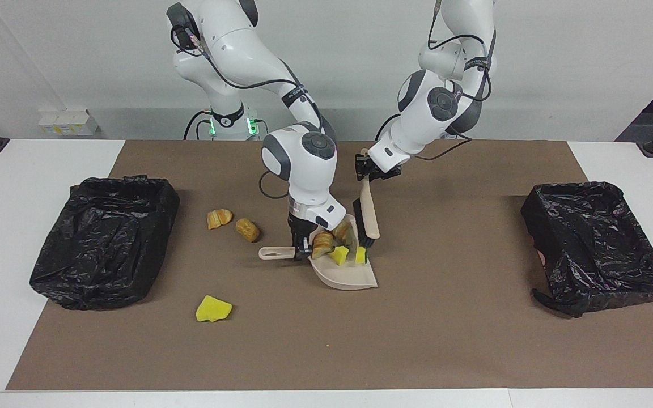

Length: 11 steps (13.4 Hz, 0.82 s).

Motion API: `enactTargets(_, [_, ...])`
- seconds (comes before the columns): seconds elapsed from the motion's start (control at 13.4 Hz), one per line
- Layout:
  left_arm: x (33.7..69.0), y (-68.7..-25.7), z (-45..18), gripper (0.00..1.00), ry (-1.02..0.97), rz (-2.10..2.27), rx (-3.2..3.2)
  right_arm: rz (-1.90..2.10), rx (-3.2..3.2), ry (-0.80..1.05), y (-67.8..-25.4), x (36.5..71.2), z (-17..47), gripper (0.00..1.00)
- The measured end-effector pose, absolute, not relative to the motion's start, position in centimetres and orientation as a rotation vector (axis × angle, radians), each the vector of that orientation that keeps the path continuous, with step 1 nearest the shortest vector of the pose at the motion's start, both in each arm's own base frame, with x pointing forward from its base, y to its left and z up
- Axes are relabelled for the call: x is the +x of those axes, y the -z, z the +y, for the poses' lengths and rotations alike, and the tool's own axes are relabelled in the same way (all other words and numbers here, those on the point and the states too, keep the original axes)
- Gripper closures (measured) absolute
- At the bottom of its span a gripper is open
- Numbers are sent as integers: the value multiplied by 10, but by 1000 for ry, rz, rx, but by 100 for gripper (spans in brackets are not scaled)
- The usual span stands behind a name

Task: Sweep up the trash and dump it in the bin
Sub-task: 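Brush the scraps deeper into the dustpan with the left gripper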

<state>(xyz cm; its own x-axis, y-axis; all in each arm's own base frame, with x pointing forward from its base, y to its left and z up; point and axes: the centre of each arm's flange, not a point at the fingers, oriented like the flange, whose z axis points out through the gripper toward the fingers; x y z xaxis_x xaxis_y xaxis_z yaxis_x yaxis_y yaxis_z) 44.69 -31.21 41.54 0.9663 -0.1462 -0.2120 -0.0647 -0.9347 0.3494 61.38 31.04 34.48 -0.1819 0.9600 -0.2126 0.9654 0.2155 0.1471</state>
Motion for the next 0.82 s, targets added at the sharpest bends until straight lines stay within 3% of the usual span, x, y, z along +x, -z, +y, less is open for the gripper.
enactTargets(0.45, [429, -426, -325, 74, 360, -272, 2760, 2232, 1821, 32, -345, 614, 309, 68])
enactTargets(0.82, [433, -396, -323, 74, 316, -278, 2767, 2253, 1796, 50, -345, 623, 292, 68])
